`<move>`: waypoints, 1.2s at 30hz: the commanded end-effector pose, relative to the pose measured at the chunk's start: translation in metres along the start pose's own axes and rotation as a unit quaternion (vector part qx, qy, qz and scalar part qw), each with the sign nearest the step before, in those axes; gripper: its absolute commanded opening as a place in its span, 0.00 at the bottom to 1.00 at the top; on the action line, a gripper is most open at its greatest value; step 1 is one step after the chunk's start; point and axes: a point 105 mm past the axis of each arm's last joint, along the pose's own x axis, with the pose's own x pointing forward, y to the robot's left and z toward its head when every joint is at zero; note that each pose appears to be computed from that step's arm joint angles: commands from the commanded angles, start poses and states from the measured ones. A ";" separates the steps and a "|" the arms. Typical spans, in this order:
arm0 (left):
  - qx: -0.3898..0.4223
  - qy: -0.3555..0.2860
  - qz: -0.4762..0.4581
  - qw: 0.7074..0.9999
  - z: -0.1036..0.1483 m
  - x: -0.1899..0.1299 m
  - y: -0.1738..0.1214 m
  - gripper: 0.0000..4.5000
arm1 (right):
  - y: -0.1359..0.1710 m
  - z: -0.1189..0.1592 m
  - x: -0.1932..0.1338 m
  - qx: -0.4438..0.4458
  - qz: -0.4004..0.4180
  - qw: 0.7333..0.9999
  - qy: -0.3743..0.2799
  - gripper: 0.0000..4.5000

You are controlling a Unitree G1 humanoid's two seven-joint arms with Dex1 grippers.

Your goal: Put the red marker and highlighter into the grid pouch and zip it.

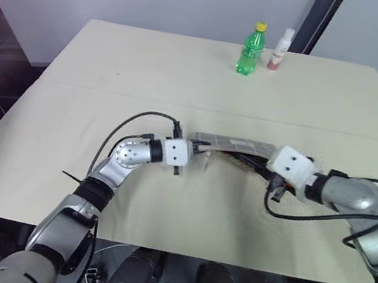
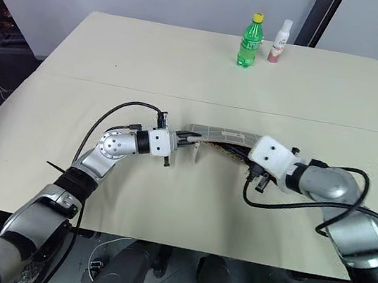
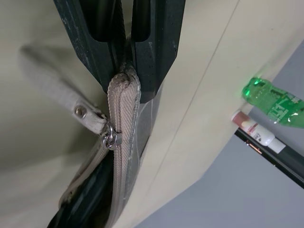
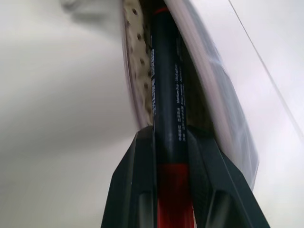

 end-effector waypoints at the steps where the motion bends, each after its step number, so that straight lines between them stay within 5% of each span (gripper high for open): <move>1: 0.017 -0.026 0.006 0.999 0.015 0.004 0.007 0.00 | -0.003 0.024 0.016 -0.088 -0.024 0.996 -0.022 0.07; 7: 0.014 -0.027 0.009 1.000 0.016 0.003 0.008 0.00 | -0.007 0.045 0.031 -0.143 -0.052 0.986 -0.071 0.07; 15: -0.002 -0.019 0.017 1.000 0.013 -0.002 0.007 0.00 | -0.016 0.028 -0.003 -0.121 -0.067 0.985 -0.103 0.98; 20: -0.008 -0.017 0.015 1.000 0.011 -0.002 0.005 0.00 | -0.002 0.050 -0.040 0.058 -0.019 0.973 -0.222 0.99; 25: -0.013 -0.019 0.008 1.000 0.013 0.004 0.002 0.00 | 0.054 0.047 -0.053 0.240 0.128 0.939 -0.210 0.99; 30: 0.022 -0.022 -0.013 0.999 0.019 0.010 -0.002 0.00 | 0.095 0.001 -0.015 0.369 0.112 0.917 -0.104 0.99; 36: 0.045 -0.017 -0.016 0.999 0.022 0.013 0.003 0.00 | 0.060 0.027 0.025 0.429 0.027 0.887 -0.166 0.99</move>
